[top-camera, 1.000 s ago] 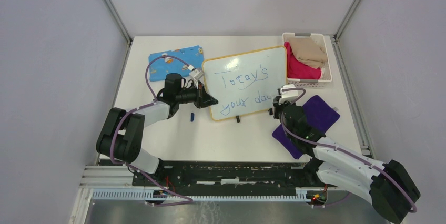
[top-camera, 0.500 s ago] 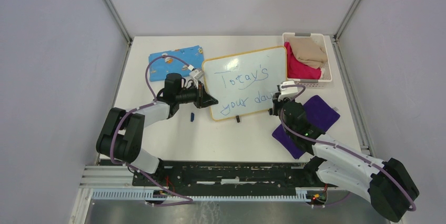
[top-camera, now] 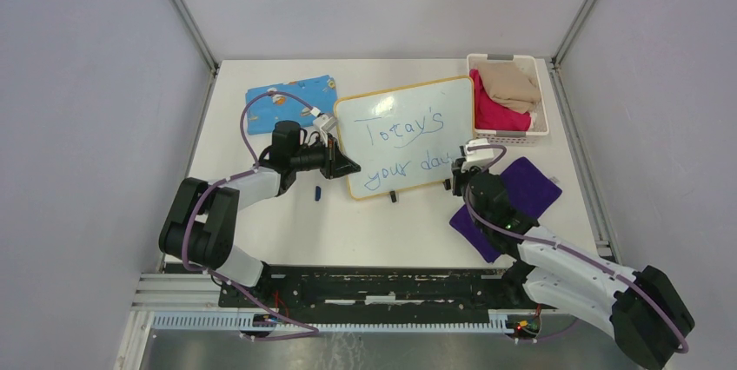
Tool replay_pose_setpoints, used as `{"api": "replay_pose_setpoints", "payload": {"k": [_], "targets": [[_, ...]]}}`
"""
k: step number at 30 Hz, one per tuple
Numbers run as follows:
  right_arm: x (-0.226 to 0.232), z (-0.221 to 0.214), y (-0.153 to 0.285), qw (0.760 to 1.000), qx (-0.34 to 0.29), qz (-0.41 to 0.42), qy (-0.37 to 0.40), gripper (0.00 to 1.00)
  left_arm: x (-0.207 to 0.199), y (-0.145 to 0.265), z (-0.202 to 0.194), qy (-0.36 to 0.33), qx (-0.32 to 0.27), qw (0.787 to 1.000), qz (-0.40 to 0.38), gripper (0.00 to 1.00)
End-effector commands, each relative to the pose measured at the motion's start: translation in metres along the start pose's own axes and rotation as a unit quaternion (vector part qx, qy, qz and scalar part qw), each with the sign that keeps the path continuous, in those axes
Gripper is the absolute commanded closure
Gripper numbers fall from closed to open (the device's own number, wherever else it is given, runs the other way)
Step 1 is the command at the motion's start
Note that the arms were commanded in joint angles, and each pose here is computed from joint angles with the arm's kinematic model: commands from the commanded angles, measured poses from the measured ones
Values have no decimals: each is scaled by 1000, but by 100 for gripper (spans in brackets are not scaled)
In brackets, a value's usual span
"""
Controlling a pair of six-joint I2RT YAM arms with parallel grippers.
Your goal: Write a sentence on the whiteboard
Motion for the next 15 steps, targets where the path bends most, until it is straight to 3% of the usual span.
{"api": "replay_pose_setpoints", "payload": {"k": [1, 15], "targets": [[0, -3, 1, 1000, -2, 5, -10, 100, 13, -4, -40, 7, 70, 997, 44, 77], [8, -27, 8, 999, 20, 36, -16, 100, 14, -5, -41, 9, 72, 996, 46, 77]]}}
Point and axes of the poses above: each gripper's point midway between its finger pads, its own y axis back along the fingers, its own x axis along the line the jaws close on, z = x × y, the point moved 4 cm from there along y, back along the fingers, and after that the axes turned 4 degrees about y, right-handed, at the moved point
